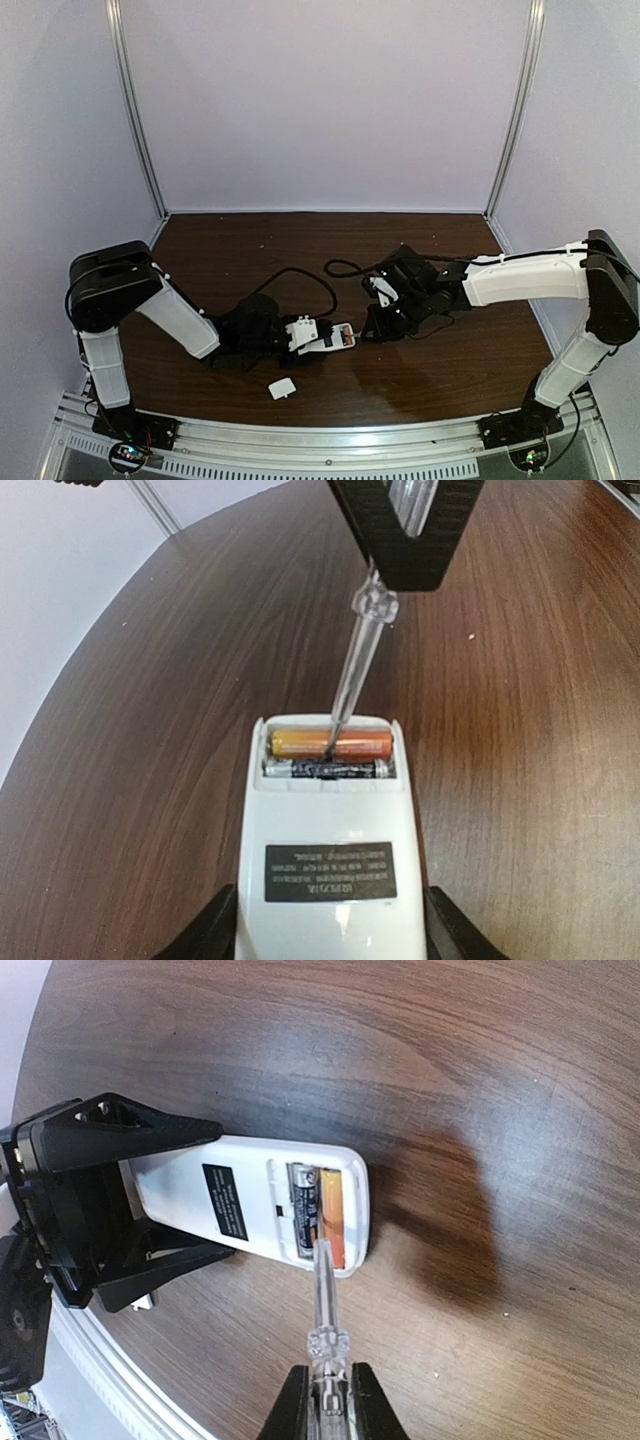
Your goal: Unload the batteries from the remote control
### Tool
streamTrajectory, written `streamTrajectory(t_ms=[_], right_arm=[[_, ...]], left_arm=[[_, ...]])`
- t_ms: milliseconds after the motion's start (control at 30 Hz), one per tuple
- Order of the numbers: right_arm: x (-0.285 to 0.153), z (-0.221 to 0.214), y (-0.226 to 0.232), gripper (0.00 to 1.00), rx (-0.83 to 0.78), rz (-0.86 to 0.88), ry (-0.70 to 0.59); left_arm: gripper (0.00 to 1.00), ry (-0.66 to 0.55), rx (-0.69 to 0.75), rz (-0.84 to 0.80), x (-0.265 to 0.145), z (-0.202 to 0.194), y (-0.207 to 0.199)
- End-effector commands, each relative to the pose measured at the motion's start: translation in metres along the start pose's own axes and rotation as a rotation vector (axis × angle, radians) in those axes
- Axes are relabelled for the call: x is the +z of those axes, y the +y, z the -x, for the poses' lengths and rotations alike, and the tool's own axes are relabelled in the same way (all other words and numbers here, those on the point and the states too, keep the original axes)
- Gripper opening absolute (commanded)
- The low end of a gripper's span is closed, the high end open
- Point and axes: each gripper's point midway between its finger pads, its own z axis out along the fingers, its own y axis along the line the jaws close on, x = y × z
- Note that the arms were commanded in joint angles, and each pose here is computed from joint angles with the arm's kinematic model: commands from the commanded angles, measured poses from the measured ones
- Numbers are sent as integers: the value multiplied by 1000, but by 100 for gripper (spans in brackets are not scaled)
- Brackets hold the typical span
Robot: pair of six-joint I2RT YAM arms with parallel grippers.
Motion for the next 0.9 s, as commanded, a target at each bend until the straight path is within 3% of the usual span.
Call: streamTrajectory(t_ms=[0,867], right_arm=[[8,-6,-12,0,-1,3,26],[24,-8,-26,0,23,33,81]], left_arm=[[0,-115,7,-33,2,26,2],[0,-112,-45,-77,2,13,11]])
